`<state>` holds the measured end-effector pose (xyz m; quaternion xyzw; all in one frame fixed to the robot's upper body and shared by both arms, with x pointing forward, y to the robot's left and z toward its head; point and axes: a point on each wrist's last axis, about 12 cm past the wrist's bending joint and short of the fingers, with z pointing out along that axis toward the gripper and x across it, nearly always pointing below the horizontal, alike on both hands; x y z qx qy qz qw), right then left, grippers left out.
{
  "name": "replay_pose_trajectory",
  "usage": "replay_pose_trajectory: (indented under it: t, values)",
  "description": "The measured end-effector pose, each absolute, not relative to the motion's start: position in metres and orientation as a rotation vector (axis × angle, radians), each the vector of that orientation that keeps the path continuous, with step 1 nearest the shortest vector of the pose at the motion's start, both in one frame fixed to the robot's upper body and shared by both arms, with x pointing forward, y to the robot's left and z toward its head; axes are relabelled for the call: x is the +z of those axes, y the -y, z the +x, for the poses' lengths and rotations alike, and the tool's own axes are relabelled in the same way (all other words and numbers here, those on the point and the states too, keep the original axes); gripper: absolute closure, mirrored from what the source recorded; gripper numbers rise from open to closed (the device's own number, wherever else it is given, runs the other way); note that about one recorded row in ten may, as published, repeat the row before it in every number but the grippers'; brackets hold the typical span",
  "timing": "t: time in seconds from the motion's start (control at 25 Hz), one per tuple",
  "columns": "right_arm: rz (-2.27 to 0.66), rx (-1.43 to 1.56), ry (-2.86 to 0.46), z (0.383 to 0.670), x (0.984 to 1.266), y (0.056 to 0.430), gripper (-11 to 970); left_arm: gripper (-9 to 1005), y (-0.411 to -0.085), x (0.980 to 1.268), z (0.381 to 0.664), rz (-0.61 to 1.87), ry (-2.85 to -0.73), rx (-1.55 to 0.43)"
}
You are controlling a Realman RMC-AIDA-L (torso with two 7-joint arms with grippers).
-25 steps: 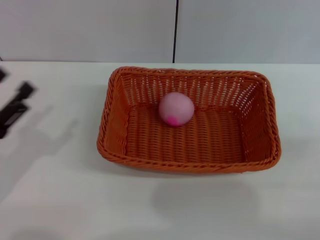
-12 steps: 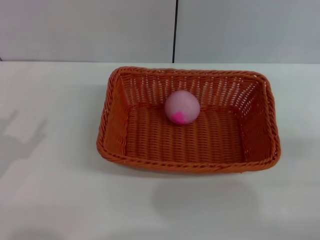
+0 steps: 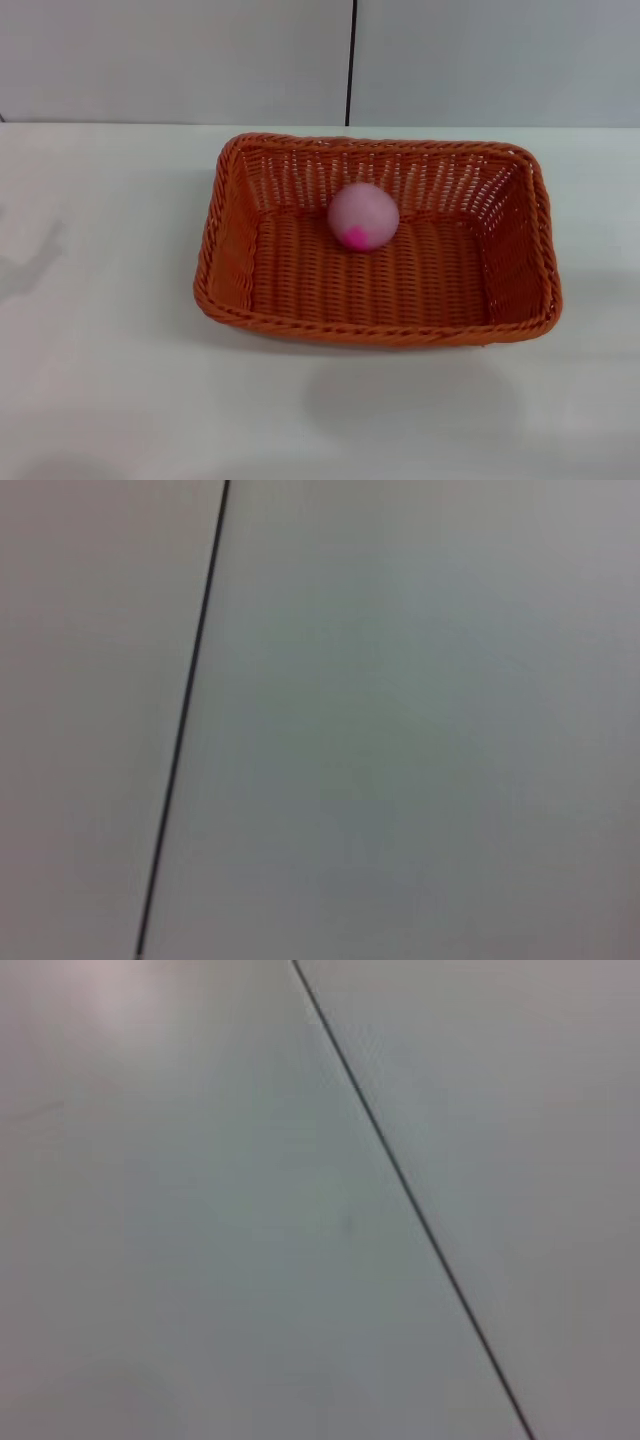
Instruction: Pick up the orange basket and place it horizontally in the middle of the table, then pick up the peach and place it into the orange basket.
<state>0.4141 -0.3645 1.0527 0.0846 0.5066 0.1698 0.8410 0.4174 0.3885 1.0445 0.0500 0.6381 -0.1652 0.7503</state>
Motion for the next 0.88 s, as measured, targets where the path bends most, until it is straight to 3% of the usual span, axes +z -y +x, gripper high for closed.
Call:
replay_pose_trajectory:
  t: [0.28, 0.56, 0.88]
  values:
    - [0.147, 0.304, -1.119, 0.431, 1.05, 0.36, 366, 150, -0.388, 1.041, 0.419, 0.063, -1.394, -0.315]
    - [0.194, 0.234, -1.143, 0.461, 1.053, 0.366, 366, 150, -0.379, 1.029, 0.402, -0.134, -1.335, -0.327]
    - [0.183, 0.192, -1.151, 0.462, 1.055, 0.373, 366, 150, -0.377, 1.022, 0.385, -0.167, -1.354, -0.318]
